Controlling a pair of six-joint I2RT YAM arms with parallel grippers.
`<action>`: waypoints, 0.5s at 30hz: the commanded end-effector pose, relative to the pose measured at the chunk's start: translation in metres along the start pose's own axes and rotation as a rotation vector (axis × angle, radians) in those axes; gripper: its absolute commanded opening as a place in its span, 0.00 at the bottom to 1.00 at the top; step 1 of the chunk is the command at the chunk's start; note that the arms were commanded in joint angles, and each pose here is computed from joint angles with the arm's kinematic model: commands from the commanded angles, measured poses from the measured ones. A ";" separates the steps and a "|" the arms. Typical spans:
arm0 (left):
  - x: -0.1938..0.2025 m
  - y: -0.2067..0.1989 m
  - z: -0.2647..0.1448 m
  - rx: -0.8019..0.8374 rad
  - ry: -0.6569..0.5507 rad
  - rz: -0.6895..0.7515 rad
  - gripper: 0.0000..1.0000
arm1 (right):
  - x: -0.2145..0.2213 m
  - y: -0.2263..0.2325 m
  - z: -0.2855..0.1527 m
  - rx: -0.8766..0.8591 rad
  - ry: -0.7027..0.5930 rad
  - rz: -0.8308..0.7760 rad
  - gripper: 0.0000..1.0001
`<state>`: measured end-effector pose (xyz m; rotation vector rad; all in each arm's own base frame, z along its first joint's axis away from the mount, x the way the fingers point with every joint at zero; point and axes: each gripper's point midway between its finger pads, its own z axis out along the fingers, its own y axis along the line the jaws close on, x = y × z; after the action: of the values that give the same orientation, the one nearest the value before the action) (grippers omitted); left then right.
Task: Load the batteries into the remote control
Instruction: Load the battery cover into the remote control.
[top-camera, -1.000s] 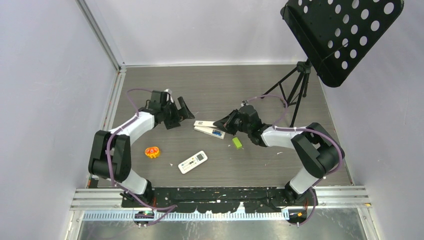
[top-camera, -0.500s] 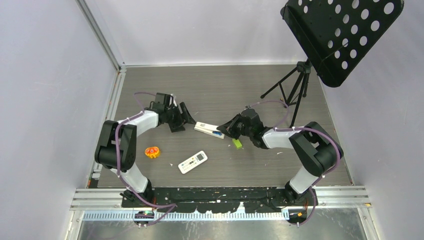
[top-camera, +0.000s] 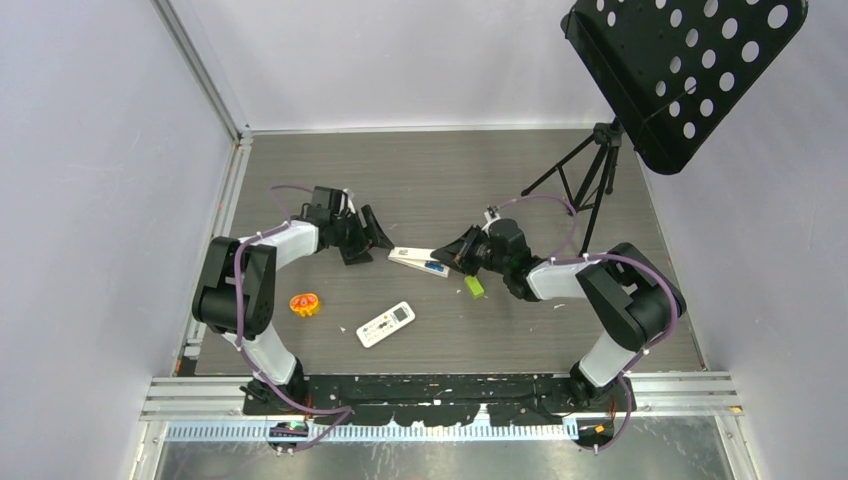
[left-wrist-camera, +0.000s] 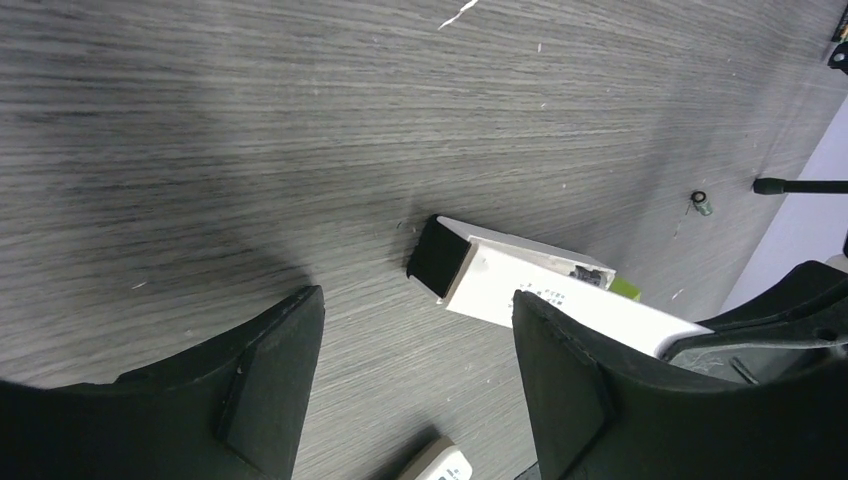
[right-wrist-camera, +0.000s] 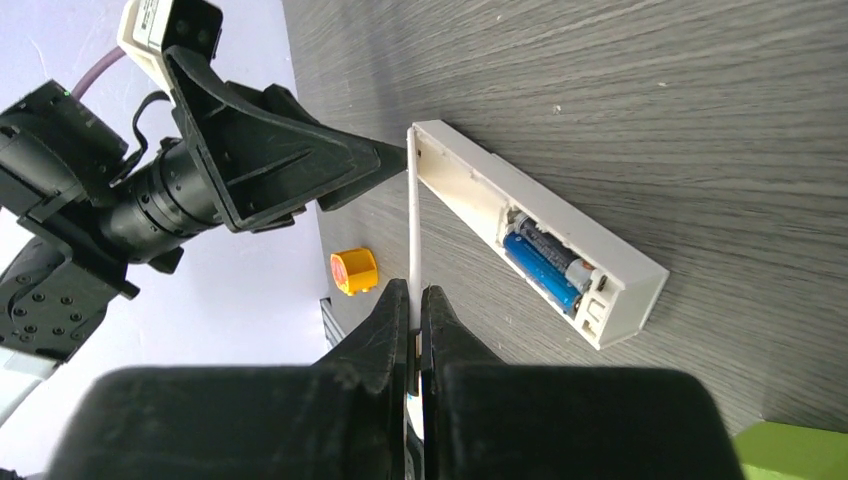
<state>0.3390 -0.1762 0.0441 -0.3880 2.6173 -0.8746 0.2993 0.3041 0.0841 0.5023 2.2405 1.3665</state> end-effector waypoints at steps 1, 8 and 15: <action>-0.017 -0.020 -0.003 0.081 -0.053 0.033 0.71 | -0.006 0.027 -0.004 -0.091 -0.012 -0.085 0.00; -0.016 -0.020 -0.001 0.088 -0.046 0.025 0.71 | -0.006 -0.002 -0.002 0.040 -0.025 -0.033 0.00; -0.014 -0.017 0.003 0.085 -0.035 0.022 0.65 | -0.010 -0.022 0.005 0.085 -0.072 0.071 0.00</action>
<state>0.3474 -0.1822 0.0520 -0.3598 2.5678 -0.9230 0.3001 0.2997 0.0770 0.5423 2.2669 1.3193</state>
